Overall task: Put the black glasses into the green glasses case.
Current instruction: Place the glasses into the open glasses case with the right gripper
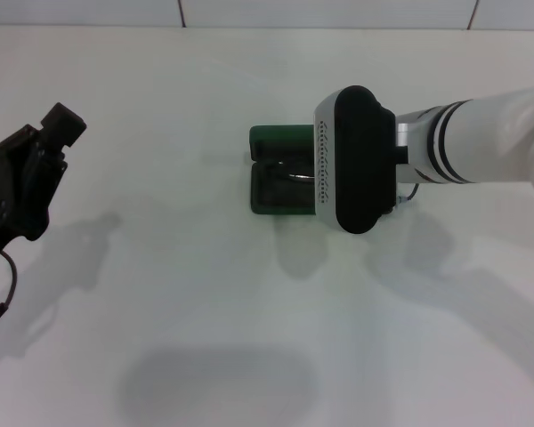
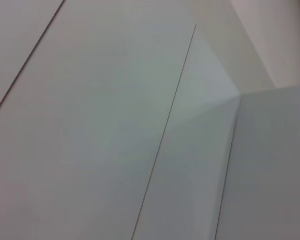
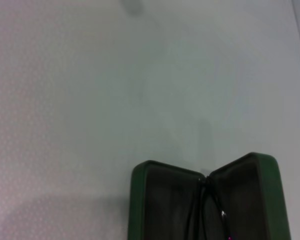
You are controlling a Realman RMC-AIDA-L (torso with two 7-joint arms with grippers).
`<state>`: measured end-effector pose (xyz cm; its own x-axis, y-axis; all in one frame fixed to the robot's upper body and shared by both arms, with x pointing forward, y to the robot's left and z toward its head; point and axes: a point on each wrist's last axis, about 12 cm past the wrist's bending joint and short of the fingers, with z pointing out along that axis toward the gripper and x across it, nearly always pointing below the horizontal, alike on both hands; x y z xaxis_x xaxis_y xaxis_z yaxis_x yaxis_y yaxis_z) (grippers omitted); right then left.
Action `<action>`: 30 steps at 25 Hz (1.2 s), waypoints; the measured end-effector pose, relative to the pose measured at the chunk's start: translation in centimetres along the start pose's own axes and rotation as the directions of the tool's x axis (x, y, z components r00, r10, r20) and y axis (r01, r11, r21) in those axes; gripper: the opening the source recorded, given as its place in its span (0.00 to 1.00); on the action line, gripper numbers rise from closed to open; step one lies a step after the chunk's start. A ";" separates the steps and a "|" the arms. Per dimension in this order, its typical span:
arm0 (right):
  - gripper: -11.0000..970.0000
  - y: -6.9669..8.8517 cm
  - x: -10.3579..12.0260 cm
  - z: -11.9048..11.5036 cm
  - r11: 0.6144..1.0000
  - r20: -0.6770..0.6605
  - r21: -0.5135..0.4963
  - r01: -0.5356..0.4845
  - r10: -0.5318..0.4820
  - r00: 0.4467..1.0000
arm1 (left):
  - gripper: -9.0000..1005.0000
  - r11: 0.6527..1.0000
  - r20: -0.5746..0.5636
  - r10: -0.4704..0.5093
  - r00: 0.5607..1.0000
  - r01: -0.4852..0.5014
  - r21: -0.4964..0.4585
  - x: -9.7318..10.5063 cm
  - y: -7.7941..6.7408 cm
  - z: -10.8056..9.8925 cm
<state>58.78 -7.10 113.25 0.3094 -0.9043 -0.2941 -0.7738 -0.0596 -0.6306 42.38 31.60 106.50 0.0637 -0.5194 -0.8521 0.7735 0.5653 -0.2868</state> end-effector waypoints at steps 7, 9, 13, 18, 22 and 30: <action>0.07 0.1 -0.2 0.1 1.000 0.008 0.005 0.008 -0.008 1.000 | 0.04 1.000 0.000 0.005 1.000 -0.005 -0.001 0.0 0.0 0.0; 0.07 0.1 -0.2 0.1 1.000 0.009 0.004 0.007 -0.007 1.000 | 0.04 1.000 -0.001 0.005 1.000 -0.005 -0.002 0.0 0.0 -0.1; 0.07 0.1 -0.3 0.0 1.000 0.010 0.000 0.003 -0.003 1.000 | 0.04 1.000 0.003 0.006 1.000 -0.006 -0.009 -0.1 0.0 -0.2; 0.07 0.1 -0.2 0.0 1.000 0.006 -0.005 -0.012 0.012 1.000 | 0.04 1.000 0.007 0.006 1.000 -0.006 -0.013 -0.1 0.0 -0.2; 0.07 0.1 -0.1 0.0 1.000 0.004 -0.005 -0.018 0.018 1.000 | 0.04 1.000 0.007 0.005 1.000 -0.005 -0.009 -0.1 0.0 -0.2; 0.09 0.1 -0.2 0.0 1.000 0.003 -0.007 -0.022 0.022 1.000 | 0.04 1.000 0.005 0.004 1.000 -0.004 -0.006 -0.1 0.0 -0.2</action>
<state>58.63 -6.93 113.19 0.2940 -0.9041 -0.3100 -0.7843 -0.0428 -0.6189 42.25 31.74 106.50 0.0698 -0.5204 -0.8511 0.7691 0.5714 -0.2863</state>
